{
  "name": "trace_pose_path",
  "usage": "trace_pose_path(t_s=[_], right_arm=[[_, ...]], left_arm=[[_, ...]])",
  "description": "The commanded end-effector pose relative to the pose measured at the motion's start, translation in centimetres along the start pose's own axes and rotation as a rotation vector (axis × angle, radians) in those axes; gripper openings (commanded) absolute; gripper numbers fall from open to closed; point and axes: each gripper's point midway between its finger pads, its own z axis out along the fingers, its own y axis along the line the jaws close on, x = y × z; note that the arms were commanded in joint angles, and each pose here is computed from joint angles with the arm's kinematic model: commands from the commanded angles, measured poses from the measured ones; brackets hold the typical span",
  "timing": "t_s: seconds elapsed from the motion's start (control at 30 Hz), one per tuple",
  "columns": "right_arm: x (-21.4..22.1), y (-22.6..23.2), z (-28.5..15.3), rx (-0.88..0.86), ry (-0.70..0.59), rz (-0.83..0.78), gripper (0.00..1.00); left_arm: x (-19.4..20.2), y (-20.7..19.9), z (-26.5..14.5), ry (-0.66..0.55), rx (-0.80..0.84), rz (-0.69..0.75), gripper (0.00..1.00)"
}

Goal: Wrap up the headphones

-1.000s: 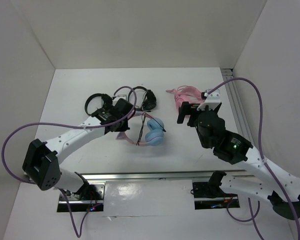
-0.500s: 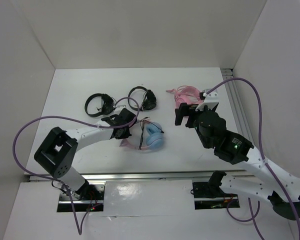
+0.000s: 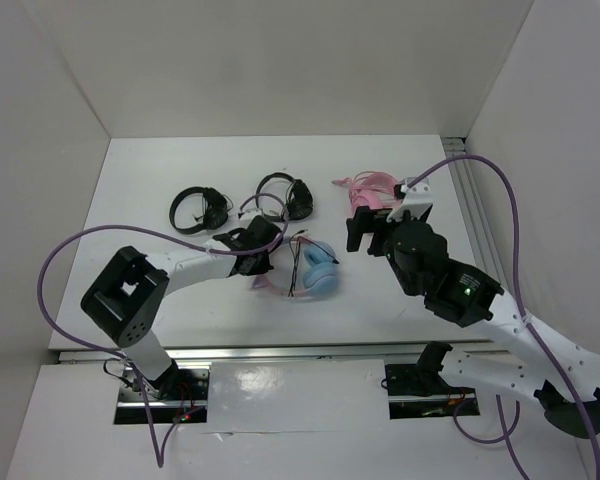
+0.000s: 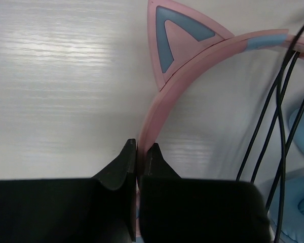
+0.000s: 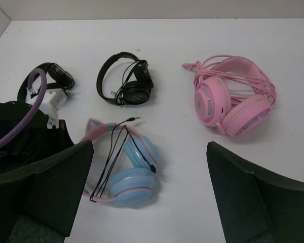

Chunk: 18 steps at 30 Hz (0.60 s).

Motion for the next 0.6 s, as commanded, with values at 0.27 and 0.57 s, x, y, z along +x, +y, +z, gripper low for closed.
trace_pose_path(t_s=[0.27,0.57], right_arm=[[-1.4,0.9,0.0,-0.026,-0.029,0.027,1.0],[-5.8,-1.1,-2.4,0.037,-0.104,0.138,1.0]], left_arm=[[-0.4,-9.5,-2.0,0.0,0.179,0.027,0.0],[0.7,-18.0,-1.3,0.024,0.258,-0.011,0.0]])
